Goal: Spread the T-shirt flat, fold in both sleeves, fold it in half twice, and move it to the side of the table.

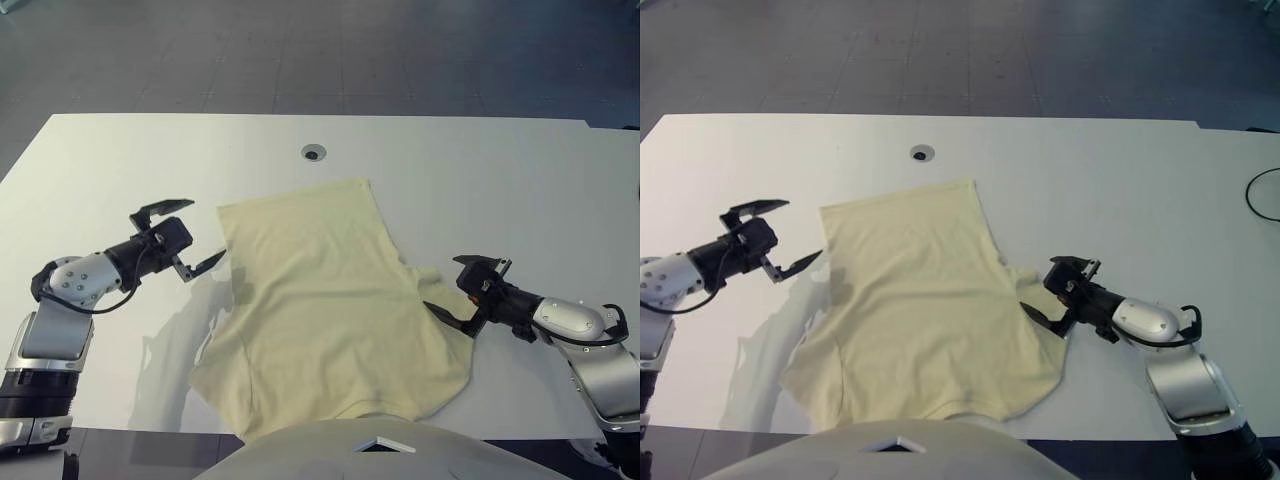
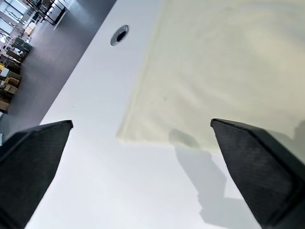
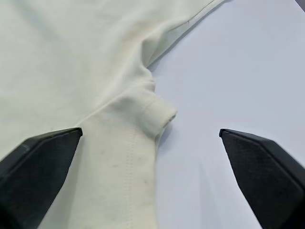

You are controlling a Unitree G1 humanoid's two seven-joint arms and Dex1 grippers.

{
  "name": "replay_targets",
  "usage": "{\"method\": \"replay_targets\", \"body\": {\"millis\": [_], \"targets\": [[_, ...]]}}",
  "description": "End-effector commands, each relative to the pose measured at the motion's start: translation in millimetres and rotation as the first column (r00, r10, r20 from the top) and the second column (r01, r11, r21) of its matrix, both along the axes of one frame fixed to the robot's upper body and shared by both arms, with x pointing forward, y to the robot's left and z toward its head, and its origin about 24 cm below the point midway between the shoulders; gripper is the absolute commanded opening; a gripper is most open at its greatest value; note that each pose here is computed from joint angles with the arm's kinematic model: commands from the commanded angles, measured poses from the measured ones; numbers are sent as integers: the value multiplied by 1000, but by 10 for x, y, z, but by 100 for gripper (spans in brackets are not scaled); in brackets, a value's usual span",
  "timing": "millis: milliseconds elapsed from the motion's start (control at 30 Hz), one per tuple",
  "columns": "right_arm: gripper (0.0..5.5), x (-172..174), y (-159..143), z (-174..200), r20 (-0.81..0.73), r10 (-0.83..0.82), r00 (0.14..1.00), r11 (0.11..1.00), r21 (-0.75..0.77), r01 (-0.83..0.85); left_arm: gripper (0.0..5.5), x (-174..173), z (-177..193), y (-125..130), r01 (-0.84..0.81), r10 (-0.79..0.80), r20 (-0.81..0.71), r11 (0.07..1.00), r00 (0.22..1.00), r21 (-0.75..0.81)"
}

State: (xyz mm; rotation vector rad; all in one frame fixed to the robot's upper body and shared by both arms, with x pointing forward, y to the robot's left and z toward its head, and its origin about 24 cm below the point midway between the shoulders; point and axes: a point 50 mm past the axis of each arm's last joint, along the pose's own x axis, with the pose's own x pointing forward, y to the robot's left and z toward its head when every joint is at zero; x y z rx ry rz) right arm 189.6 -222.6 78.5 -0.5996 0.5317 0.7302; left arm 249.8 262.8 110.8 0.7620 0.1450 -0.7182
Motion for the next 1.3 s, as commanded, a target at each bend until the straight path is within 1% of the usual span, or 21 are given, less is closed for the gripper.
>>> {"method": "replay_targets", "body": {"millis": [33, 100, 233, 367, 500, 567, 667, 733, 900, 1000, 1067, 1100, 1300], "targets": [[534, -26, -14, -45, -22, 12, 1000, 1000, -19, -13, 537, 126, -130, -194, 31, -32, -24, 999, 999, -38], [534, -28, -19, -46, -22, 12, 1000, 1000, -21, -12, 537, 226, -187, -283, 39, -40, -23, 998, 999, -44], [534, -41, -29, -50, -20, 8, 1000, 1000, -26, -9, 537, 425, -360, -404, 53, -52, -47, 999, 998, 2], [534, -61, -27, -48, -20, 9, 1000, 1000, -26, -10, 537, 536, -540, -385, 62, -53, -61, 986, 997, 152], [534, -66, -51, -72, -29, 10, 1000, 999, -45, -11, 537, 621, -520, -249, 21, -21, -5, 964, 1000, 267], [534, -71, -62, -94, -35, 6, 999, 999, -50, -8, 537, 655, -503, -225, 14, -19, 15, 955, 1000, 296], [534, -83, -58, -107, -37, 2, 999, 999, -47, -4, 537, 706, -515, -297, 40, -48, 17, 952, 999, 304], [534, -83, -43, -111, -36, 1, 999, 999, -37, -2, 537, 738, -544, -424, 94, -103, 14, 949, 995, 301], [534, -43, 3, -97, -17, -31, 999, 999, 25, 32, 537, 814, -649, -735, 212, -223, 3, 933, 975, 291], [534, 14, 85, -43, 3, -81, 997, 984, 157, 80, 537, 877, -647, -862, 251, -274, 37, 920, 961, 299], [534, 53, 138, 9, 14, -115, 993, 963, 247, 108, 537, 907, -641, -885, 252, -282, 54, 918, 958, 307], [534, 71, 149, 31, 23, -129, 991, 956, 269, 118, 537, 915, -639, -885, 253, -285, 60, 915, 957, 316], [534, 88, 103, 156, 56, -152, 987, 954, 269, 131, 537, 1014, -499, -814, 207, -268, 135, 912, 954, 354]]}}
